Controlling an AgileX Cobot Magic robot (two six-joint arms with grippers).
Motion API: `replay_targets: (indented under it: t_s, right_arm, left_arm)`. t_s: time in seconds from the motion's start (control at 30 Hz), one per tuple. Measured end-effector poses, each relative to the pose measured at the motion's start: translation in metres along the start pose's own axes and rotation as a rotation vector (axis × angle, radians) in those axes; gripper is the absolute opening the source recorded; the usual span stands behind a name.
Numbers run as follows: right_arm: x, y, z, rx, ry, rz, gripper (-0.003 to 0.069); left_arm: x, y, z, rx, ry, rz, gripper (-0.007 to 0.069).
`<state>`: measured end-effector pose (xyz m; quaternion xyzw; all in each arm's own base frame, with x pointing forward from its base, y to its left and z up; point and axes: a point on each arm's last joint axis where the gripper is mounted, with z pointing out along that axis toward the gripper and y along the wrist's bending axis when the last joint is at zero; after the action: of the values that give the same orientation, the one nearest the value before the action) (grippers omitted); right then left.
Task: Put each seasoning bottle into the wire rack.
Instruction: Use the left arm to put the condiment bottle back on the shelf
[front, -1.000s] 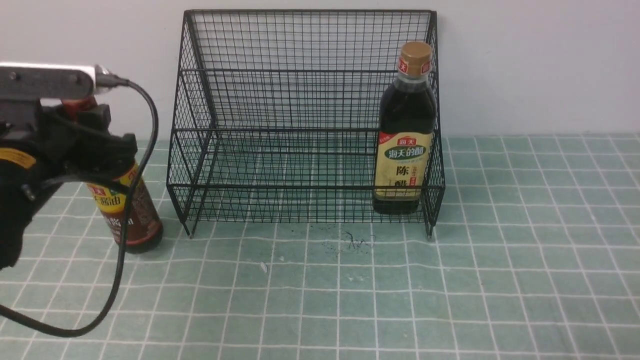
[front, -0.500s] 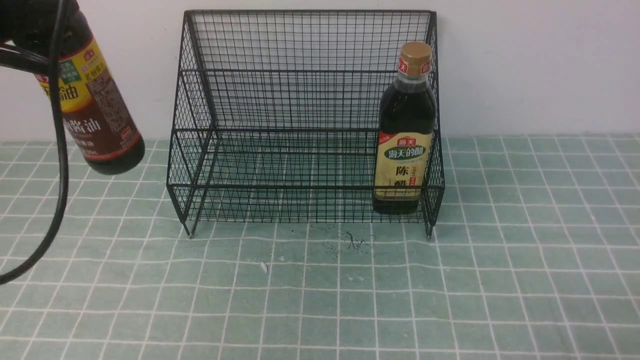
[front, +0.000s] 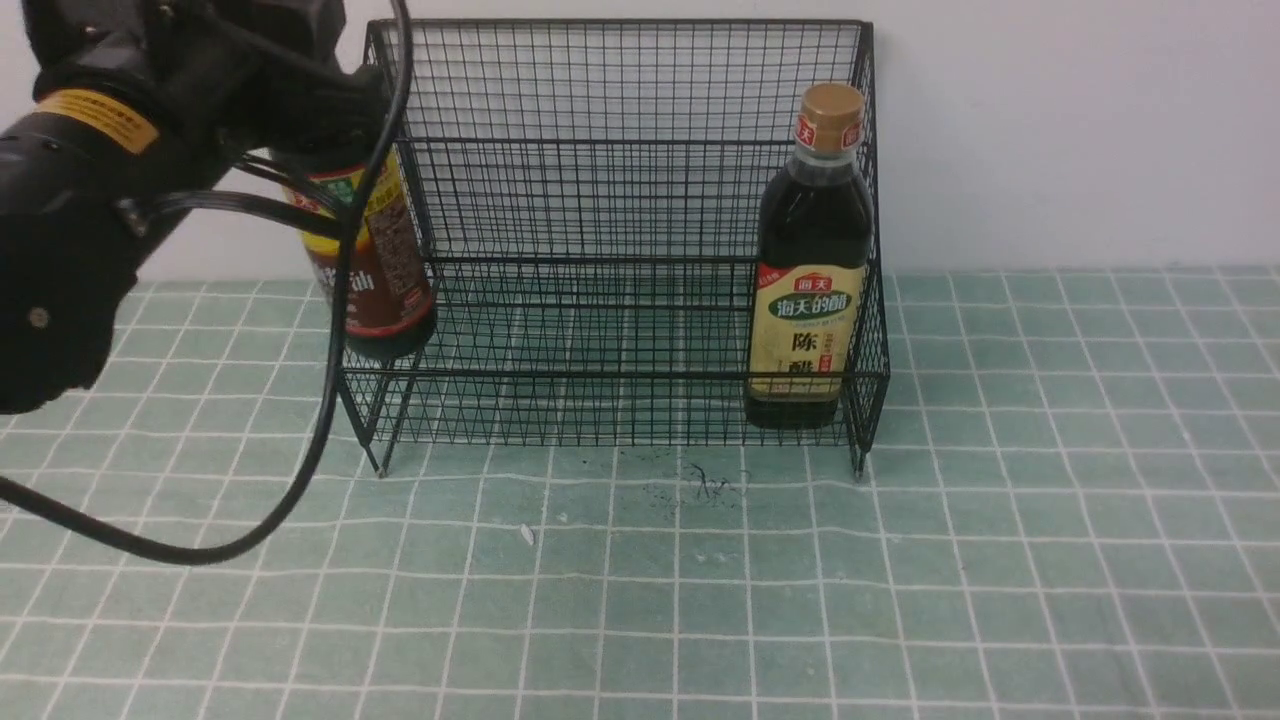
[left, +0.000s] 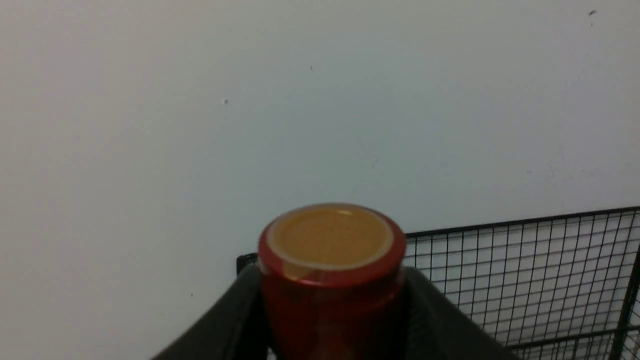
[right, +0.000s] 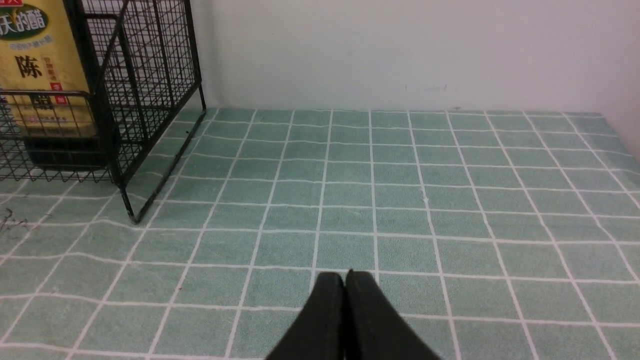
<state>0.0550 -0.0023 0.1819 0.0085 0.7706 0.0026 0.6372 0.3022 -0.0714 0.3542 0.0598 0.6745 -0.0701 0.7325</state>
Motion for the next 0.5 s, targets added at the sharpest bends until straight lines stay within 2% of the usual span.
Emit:
replay_targets:
  t_s: [0.5]
  right_arm:
    - [0.000, 0.000, 0.000, 0.000, 0.000, 0.000, -0.0015]
  left_arm:
    - [0.018, -0.001, 0.018, -0.005, -0.010, -0.090, 0.0283]
